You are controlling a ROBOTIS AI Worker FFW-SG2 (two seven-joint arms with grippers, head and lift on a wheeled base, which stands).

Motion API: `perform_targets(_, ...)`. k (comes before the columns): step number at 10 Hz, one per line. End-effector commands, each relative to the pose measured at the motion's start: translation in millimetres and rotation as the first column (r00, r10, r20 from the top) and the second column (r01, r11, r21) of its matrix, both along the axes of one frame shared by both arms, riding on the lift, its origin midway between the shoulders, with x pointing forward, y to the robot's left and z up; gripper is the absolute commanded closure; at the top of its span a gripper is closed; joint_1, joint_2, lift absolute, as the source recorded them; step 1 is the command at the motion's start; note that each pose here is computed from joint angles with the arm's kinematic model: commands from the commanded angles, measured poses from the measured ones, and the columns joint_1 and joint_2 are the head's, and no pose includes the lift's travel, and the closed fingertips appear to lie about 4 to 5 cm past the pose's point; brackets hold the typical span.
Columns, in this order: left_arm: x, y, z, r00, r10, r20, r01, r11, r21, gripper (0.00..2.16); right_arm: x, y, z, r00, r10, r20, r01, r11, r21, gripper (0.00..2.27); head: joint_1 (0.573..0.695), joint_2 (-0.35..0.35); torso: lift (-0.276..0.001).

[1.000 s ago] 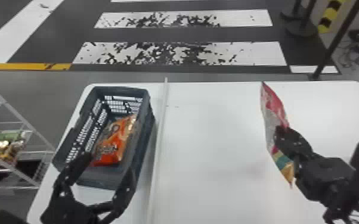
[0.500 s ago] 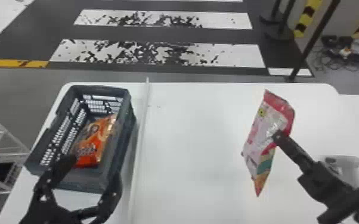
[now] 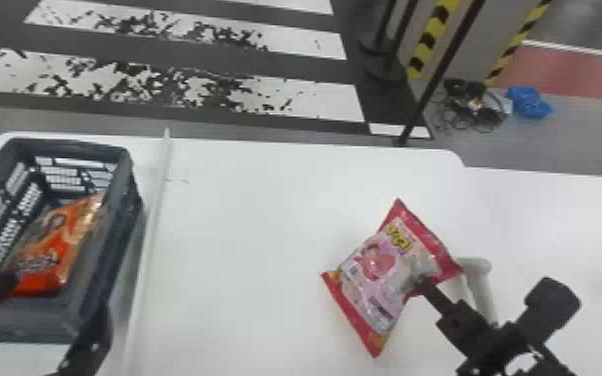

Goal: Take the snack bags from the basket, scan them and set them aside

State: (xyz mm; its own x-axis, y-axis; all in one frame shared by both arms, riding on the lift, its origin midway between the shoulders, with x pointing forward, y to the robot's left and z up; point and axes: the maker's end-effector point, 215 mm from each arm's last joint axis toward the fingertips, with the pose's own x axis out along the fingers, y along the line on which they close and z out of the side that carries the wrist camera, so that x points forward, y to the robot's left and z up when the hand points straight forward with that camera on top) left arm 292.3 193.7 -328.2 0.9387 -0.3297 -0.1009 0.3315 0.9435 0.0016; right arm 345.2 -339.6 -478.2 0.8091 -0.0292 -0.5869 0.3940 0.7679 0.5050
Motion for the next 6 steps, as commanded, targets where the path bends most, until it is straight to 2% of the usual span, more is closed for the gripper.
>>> perform_targets(1,-1.2,-1,2,1.000,-0.002,0.002,0.002,1.000,-0.003,0.07,3,-18,1,1.000,-0.010,-0.015,0.010,0.999,-0.040,2.23,0.695,-0.259,-0.075)
perform_targets(2,-2.0,-4,3,1.000,-0.005,0.003,0.005,1.000,-0.008,0.07,12,-24,4,1.000,0.016,-0.021,-0.018,0.997,-0.078,2.22,0.695,-0.274,-0.075)
perform_targets(3,-3.2,-4,2,1.000,-0.008,-0.001,0.008,1.000,-0.008,0.07,23,-23,6,0.997,0.077,0.008,-0.076,0.995,-0.059,1.91,0.695,-0.295,-0.075)
perform_targets(4,-4.1,-6,1,1.000,-0.010,-0.002,0.010,1.000,-0.003,0.07,26,-16,-1,0.987,0.164,0.005,-0.163,0.986,-0.018,0.69,0.695,-0.291,-0.075)
perform_targets(5,-4.5,-7,1,1.000,-0.014,-0.002,0.014,1.000,-0.003,0.07,25,-19,-6,0.980,0.197,0.004,-0.197,0.980,-0.035,0.00,0.695,-0.278,-0.075)
perform_targets(6,-5.0,-10,1,1.000,-0.018,-0.003,0.018,1.000,-0.004,0.07,31,-28,1,0.977,0.210,0.047,-0.205,0.975,-0.089,0.00,0.695,-0.278,-0.075)
